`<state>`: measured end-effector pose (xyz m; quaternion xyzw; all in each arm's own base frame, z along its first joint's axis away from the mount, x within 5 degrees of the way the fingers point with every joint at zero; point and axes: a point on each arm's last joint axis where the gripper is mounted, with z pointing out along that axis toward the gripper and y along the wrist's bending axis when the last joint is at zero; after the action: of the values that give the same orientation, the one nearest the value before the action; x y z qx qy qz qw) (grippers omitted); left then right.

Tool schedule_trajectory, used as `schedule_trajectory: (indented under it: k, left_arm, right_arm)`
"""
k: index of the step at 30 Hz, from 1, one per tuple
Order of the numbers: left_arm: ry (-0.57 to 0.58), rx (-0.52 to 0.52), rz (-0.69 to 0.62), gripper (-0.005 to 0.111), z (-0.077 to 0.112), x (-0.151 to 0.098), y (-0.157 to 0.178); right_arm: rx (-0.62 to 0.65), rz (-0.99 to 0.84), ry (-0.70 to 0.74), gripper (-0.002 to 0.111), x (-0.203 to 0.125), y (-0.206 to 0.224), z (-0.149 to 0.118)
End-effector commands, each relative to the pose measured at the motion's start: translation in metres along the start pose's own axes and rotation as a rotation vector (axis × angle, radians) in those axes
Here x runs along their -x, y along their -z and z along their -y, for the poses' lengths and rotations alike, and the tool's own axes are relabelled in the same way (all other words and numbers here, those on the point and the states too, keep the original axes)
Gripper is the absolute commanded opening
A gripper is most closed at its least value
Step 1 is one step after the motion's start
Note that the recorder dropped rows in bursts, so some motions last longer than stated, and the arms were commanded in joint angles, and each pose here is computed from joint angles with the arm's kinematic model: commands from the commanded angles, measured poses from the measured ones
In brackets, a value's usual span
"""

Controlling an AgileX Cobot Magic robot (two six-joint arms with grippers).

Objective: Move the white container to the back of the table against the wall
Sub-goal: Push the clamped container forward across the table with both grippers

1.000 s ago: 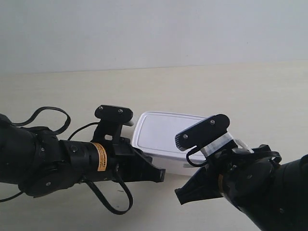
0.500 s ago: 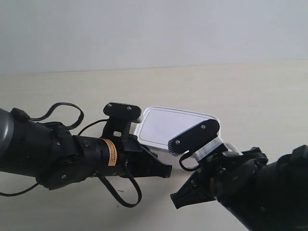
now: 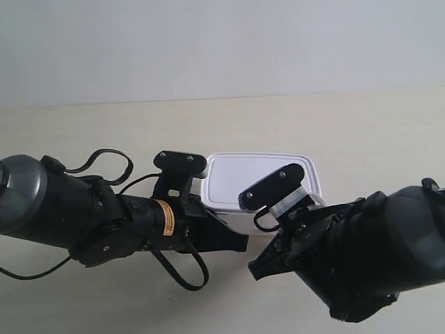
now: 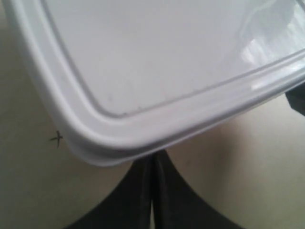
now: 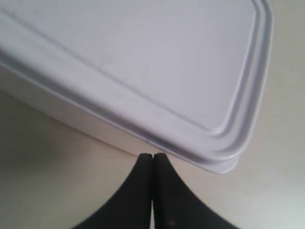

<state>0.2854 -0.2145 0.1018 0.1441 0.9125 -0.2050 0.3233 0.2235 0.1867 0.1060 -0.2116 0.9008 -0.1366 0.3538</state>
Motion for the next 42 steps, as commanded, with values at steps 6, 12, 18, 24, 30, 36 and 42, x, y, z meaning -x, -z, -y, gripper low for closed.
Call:
schedule_trajectory:
  k: [6, 12, 18, 24, 30, 36, 42]
  left_arm:
    - [-0.01, 0.02, 0.009, 0.0, 0.0, 0.016, -0.002]
    - [-0.031, 0.046, -0.008, 0.0, 0.002, 0.026, -0.003]
    - [-0.032, 0.051, 0.003, 0.0, 0.001, 0.033, -0.003]
    - [-0.012, 0.097, -0.013, 0.0, -0.011, 0.041, -0.002]
    - [-0.019, 0.099, -0.012, 0.0, -0.011, 0.042, -0.002]
    - [-0.031, 0.12, -0.047, 0.0, -0.014, 0.041, -0.014]
    - [-0.036, 0.118, -0.041, 0.0, -0.014, 0.046, -0.027]
  right_arm:
    - [-0.013, -0.003, -0.007, 0.0, 0.008, -0.009, 0.011]
    - [0.004, 0.013, 0.012, 0.0, 0.017, -0.008, 0.008]
    - [0.008, 0.007, 0.017, 0.0, 0.028, -0.007, 0.007]
    - [0.01, 0.004, 0.032, 0.0, 0.029, -0.008, 0.007]
    - [0.01, 0.004, 0.032, 0.0, 0.029, -0.008, 0.007]
    - [0.0, -0.007, 0.005, 0.0, 0.032, -0.013, 0.015]
    - [0.003, 0.022, 0.025, 0.0, 0.042, -0.015, 0.015]
